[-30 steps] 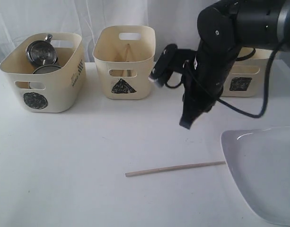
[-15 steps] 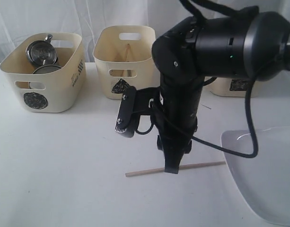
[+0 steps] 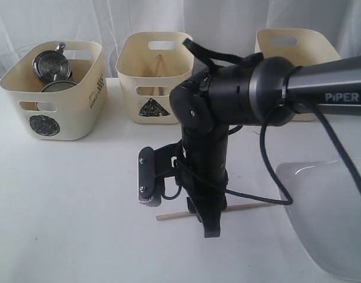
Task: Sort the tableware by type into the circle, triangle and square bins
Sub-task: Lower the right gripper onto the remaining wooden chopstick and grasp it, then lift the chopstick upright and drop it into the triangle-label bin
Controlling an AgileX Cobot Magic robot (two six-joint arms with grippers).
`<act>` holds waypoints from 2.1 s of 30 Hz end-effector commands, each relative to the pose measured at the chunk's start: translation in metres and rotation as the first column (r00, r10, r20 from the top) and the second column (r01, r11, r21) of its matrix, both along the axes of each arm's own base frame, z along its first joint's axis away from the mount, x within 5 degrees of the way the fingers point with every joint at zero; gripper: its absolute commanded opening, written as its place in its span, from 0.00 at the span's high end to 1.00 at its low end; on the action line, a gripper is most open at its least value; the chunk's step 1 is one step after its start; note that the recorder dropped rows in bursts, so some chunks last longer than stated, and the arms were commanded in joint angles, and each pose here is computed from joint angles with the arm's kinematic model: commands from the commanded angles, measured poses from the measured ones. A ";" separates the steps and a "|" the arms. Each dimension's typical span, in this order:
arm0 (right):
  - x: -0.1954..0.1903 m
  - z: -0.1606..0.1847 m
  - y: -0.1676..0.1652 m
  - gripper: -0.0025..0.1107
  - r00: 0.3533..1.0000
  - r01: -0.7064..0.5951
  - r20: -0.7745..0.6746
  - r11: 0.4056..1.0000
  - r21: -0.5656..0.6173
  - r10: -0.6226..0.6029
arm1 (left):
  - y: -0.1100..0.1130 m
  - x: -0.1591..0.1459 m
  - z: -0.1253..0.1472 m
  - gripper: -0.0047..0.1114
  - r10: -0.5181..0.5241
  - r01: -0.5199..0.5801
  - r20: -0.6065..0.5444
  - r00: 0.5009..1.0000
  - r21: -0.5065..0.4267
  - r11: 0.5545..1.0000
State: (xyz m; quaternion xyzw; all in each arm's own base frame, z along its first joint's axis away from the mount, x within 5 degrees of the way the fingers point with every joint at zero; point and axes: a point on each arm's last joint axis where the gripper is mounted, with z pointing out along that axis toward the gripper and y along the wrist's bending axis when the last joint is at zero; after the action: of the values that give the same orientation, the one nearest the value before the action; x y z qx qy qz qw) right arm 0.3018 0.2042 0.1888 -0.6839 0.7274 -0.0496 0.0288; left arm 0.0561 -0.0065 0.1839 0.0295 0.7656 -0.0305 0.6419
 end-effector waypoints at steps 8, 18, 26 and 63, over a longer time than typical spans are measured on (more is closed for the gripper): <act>0.016 -0.030 -0.003 0.59 1.000 0.010 -0.008 1.000 0.011 -0.010 | 0.000 0.000 -0.001 0.96 0.003 -0.003 -0.002 1.000 -0.014 1.000; 0.022 -0.050 -0.005 0.59 0.999 0.026 -0.026 1.000 0.006 -0.026 | 0.000 0.000 -0.001 0.96 0.003 -0.003 -0.002 1.000 -0.014 1.000; 0.022 -0.065 -0.004 0.59 0.997 0.033 -0.064 0.999 -0.005 -0.033 | 0.000 0.000 -0.001 0.96 0.003 -0.003 -0.002 1.000 -0.014 1.000; 0.038 0.033 -0.067 0.98 0.399 0.814 -0.639 -0.066 0.577 -0.657 | 0.000 0.000 -0.001 0.96 0.003 -0.003 -0.002 1.000 -0.014 1.000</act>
State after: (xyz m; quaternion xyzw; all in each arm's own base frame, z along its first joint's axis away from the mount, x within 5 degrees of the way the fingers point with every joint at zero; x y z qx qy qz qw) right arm 0.3319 0.1528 0.2051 -0.1237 0.9091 0.3276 0.2256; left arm 0.0561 -0.0065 0.1839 0.0295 0.7656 -0.0305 0.6419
